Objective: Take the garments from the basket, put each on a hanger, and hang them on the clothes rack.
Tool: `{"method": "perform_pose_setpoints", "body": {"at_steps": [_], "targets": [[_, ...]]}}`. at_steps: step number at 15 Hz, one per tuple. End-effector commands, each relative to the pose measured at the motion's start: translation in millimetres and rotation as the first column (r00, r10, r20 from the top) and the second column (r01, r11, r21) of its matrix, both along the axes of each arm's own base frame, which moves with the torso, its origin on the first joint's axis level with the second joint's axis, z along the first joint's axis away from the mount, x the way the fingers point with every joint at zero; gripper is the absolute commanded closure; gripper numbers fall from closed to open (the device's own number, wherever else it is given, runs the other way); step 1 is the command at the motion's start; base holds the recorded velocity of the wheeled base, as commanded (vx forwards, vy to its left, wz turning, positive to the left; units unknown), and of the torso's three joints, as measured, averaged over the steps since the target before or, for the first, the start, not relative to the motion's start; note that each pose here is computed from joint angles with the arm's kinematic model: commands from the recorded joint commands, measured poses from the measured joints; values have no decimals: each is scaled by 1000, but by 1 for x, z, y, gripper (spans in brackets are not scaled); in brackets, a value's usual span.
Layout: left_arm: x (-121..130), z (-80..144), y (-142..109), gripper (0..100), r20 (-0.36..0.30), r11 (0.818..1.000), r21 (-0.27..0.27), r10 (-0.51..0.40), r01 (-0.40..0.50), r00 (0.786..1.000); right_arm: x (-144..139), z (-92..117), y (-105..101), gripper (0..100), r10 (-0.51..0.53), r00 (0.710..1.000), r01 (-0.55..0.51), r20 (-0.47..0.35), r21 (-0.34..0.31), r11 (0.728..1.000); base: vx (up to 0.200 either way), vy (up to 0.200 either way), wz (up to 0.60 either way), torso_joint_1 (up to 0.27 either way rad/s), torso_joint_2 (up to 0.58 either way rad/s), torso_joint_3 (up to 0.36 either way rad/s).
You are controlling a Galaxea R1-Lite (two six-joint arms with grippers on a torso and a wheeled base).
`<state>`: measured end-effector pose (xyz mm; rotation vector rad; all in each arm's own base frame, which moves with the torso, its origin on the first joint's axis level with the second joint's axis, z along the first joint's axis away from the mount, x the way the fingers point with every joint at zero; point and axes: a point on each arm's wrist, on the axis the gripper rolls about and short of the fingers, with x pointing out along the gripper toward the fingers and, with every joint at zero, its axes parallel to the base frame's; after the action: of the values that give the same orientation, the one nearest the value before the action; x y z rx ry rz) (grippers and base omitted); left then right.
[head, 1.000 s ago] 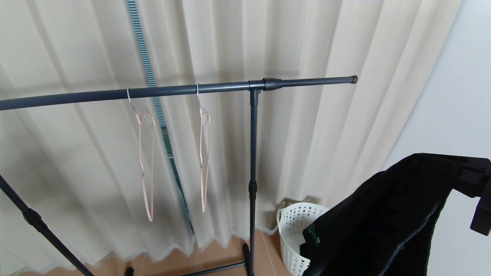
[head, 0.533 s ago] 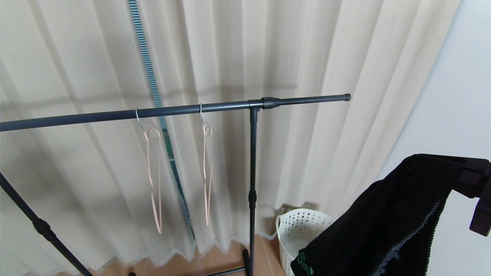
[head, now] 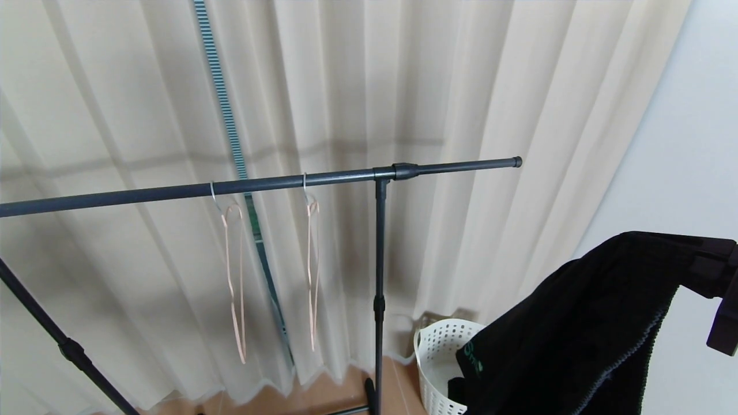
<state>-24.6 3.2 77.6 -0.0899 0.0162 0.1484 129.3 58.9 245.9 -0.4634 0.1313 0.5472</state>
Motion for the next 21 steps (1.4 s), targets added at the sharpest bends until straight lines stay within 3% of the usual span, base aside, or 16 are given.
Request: {"method": "perform_pose_setpoints", "body": {"at_steps": [1, 7, 9, 15, 21], "targets": [[0, 0, 0, 0, 0, 1000, 0, 1, -1, 1000, 3, -1, 1, 100, 0, 1000, 0, 13, 3, 1000, 0, 0, 0, 0, 0, 0], [0, 0, 0, 0, 0, 1000, 0, -2, 2, 1000, 2, -2, 1, 100, 0, 1000, 0, 32, 4, 1000, 0, 0, 600, 4, -6, -1], [0, 0, 0, 0, 0, 1000, 0, 0, 0, 1000, 1, -2, 1, 100, 0, 999, 0, 33, 5, 1000, 0, 0, 0, 0, 0, 0], [0, 0, 0, 0, 2, 1000, -2, 0, 0, 1000, 2, -3, 1, 100, 1, 1000, -1, 30, 4, 1000, -200, 0, 0, 4, 3, 1], [0, 0, 0, 0, 2, 1000, 0, 0, 0, 1000, 1, -2, 1, 100, 1, 1000, -1, 31, 5, 1000, -33, 200, 0, -2, -1, 4]]}}
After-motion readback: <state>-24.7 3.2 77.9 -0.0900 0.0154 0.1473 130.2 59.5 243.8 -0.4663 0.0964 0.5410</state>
